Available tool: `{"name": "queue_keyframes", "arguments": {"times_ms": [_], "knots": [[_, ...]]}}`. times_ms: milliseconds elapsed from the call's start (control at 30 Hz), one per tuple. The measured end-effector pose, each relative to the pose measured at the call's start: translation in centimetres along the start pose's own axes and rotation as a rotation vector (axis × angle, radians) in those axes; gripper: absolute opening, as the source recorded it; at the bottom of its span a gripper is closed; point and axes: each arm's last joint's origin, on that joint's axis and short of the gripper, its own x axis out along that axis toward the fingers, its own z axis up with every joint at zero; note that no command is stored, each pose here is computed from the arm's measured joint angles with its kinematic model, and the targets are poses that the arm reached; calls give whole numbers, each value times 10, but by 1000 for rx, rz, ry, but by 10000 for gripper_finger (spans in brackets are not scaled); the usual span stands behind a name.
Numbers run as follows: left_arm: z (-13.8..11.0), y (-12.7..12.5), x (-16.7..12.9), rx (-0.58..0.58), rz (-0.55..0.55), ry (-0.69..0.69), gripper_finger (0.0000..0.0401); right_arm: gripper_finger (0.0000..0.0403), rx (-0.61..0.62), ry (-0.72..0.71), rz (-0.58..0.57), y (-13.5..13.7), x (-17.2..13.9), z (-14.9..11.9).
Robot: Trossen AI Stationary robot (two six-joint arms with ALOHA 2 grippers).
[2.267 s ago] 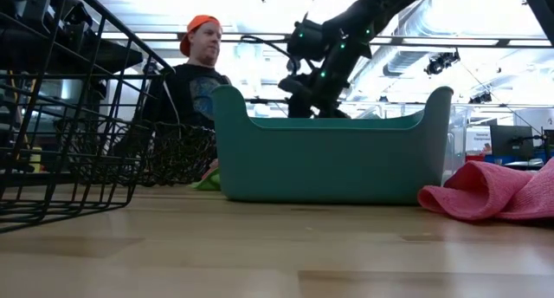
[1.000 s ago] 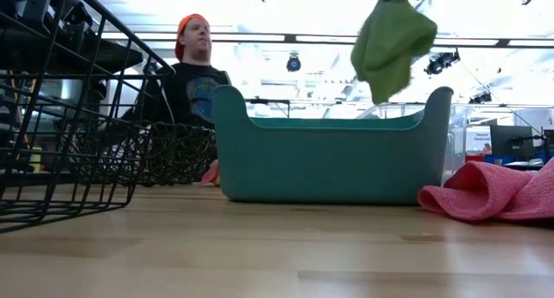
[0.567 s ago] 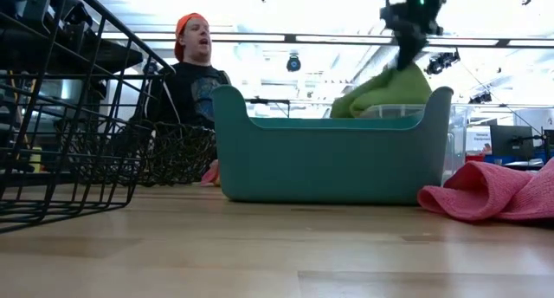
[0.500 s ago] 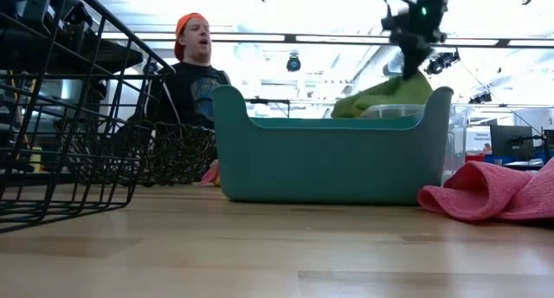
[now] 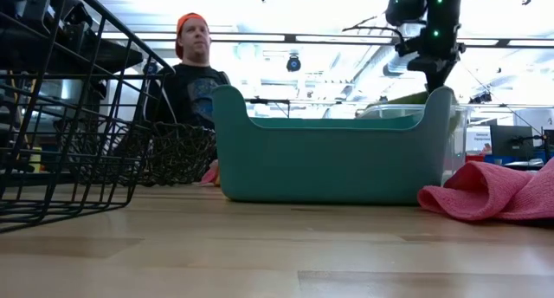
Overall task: Sort microfiber towel by color & place in baskets
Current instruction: Put the green microfiber cloth into the transparent bin
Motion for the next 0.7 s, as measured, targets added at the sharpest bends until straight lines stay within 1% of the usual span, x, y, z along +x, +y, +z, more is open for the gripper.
{"name": "queue_keyframes", "arguments": {"times_ms": [167,267,333,467,567,700], "knots": [[0,0,0,1,0,1,0,0,77,-77,-102,-15,-21,10],[0,0,0,0,0,0,0,0,117,-148,-93,-23,-34,18],[0,0,0,0,0,0,0,0,93,-184,-42,-24,-39,22],[0,0,0,0,0,0,0,0,64,-232,114,-15,-38,28],[0,0,0,0,0,0,0,0,-4,-210,206,3,-29,30],[0,0,0,0,0,0,0,0,-97,-231,355,36,-8,34]]}}
